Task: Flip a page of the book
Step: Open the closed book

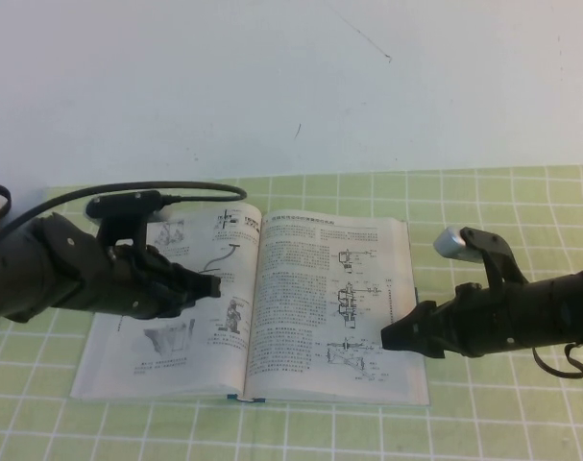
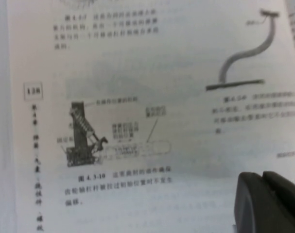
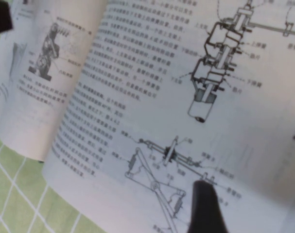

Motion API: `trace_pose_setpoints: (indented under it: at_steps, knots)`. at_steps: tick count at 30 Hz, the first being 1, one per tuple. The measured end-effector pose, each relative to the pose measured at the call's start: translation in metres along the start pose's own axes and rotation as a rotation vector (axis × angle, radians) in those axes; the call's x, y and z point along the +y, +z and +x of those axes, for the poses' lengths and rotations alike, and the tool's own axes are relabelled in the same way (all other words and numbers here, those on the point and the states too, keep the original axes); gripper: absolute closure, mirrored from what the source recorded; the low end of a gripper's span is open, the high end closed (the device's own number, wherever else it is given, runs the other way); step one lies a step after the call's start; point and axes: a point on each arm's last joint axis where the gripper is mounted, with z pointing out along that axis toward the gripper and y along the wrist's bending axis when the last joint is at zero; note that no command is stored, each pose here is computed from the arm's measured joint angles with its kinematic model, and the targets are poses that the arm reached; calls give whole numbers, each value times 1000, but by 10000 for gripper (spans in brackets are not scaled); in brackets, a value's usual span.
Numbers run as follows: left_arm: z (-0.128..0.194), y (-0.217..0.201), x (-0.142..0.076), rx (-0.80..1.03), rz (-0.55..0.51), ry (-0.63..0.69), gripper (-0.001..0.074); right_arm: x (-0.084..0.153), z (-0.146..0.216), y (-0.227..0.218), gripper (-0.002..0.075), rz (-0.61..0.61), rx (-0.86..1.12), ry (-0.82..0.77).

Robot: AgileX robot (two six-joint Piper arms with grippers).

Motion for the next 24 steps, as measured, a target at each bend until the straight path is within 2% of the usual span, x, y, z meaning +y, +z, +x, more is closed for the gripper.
trace_pose_setpoints:
  at_steps: [11, 24]
  knots:
    - [12, 26, 6, 84, -3, -23, 738, 3, -10, 2, 308, -30, -17, -17]
    - [12, 28, 6, 93, 7, -19, 738, -2, -9, 12, 309, -74, -13, 29]
